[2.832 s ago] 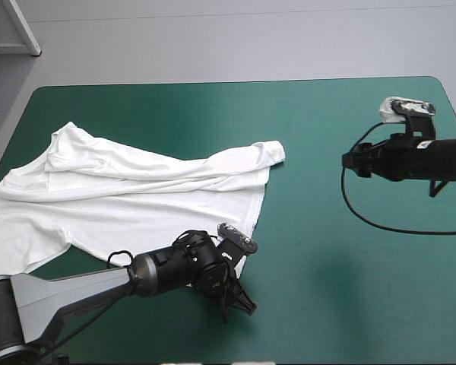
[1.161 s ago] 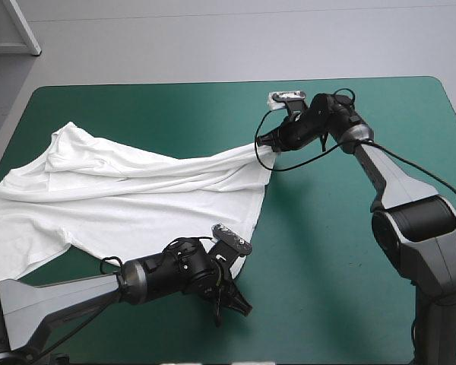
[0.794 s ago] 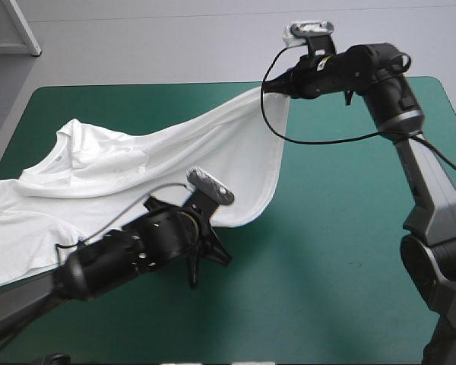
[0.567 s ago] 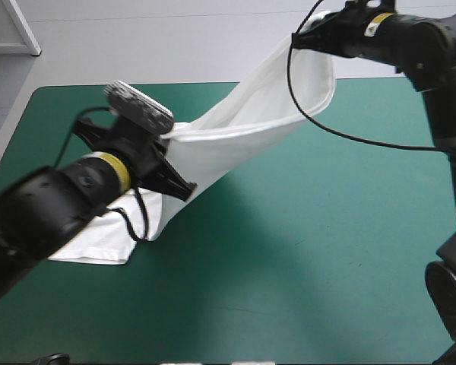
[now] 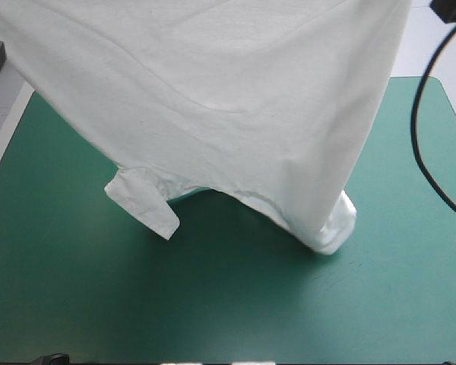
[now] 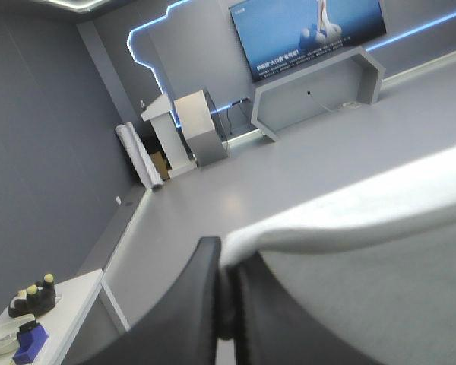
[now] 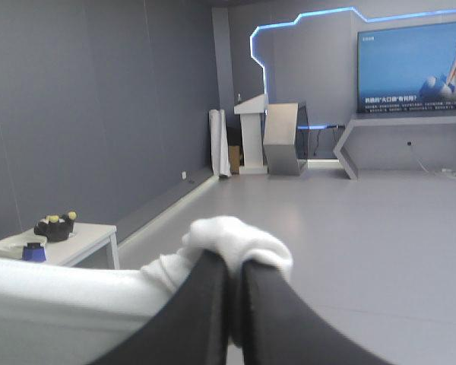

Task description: Fold the cloth

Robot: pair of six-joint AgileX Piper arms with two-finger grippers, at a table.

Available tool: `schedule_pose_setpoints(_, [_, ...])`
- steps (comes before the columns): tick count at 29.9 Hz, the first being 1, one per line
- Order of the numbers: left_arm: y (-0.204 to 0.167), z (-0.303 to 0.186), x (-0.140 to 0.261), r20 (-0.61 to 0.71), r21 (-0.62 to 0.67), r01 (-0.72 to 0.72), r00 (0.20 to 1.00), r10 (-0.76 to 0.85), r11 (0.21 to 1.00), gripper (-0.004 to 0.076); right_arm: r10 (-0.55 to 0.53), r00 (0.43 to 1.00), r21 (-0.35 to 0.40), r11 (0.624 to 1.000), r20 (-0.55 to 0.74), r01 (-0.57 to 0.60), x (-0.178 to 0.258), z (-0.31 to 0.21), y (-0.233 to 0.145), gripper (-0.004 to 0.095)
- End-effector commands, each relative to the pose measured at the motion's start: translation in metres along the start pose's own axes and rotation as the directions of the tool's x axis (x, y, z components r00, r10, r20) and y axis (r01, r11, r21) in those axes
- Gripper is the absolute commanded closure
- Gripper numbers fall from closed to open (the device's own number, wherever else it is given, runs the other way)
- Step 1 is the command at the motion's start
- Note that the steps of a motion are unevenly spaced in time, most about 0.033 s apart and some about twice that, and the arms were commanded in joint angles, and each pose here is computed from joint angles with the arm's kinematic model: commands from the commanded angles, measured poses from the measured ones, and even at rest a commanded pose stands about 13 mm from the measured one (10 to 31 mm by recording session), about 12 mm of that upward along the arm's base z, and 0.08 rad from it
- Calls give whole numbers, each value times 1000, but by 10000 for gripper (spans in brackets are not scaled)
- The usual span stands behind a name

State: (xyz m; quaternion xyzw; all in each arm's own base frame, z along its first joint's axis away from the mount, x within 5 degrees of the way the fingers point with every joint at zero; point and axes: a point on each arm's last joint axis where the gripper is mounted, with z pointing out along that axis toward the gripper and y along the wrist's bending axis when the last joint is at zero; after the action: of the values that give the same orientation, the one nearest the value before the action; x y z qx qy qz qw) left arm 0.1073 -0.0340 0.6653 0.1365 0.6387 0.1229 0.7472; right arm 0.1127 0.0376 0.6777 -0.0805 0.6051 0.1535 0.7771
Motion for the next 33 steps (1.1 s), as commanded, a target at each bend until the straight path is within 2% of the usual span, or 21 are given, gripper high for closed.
schedule_pose_setpoints(1, [29,-13,-8,115,-91,41,993,-31,995,734,-29,979,21,999,203,25,-30,-42,0,923])
schedule_pose_setpoints(7, [35,-17,-12,158,-103,14,987,2,995,734,-48,942,17,999,332,46,-50,-87,3,922])
schedule_pose_setpoints(10, [30,-14,-13,163,-87,11,987,4,996,734,-65,940,22,998,335,61,-50,-86,3,922])
schedule_pose_setpoints(14, [11,-6,-21,211,-34,0,978,7,999,734,-60,959,7,998,279,61,-38,-48,3,922])
schedule_pose_setpoints(17, [-10,6,-21,166,3,-31,986,30,1000,734,-33,965,-26,999,259,41,-26,-11,3,922])
schedule_pose_setpoints(23, [-65,39,-22,140,86,-86,987,73,993,733,-20,986,-29,999,163,25,15,74,-1,922])
schedule_pose_setpoints(28, [-96,109,5,87,184,-29,996,13,983,733,-12,960,-24,1000,279,20,33,121,-5,922])
schedule_pose_setpoints(31, [-88,158,31,75,191,76,993,-92,979,734,-38,941,2,999,337,40,39,135,-7,922])
schedule_pose_setpoints(33, [-71,177,37,152,164,115,978,-140,980,734,-63,917,21,998,394,60,38,140,-9,922])
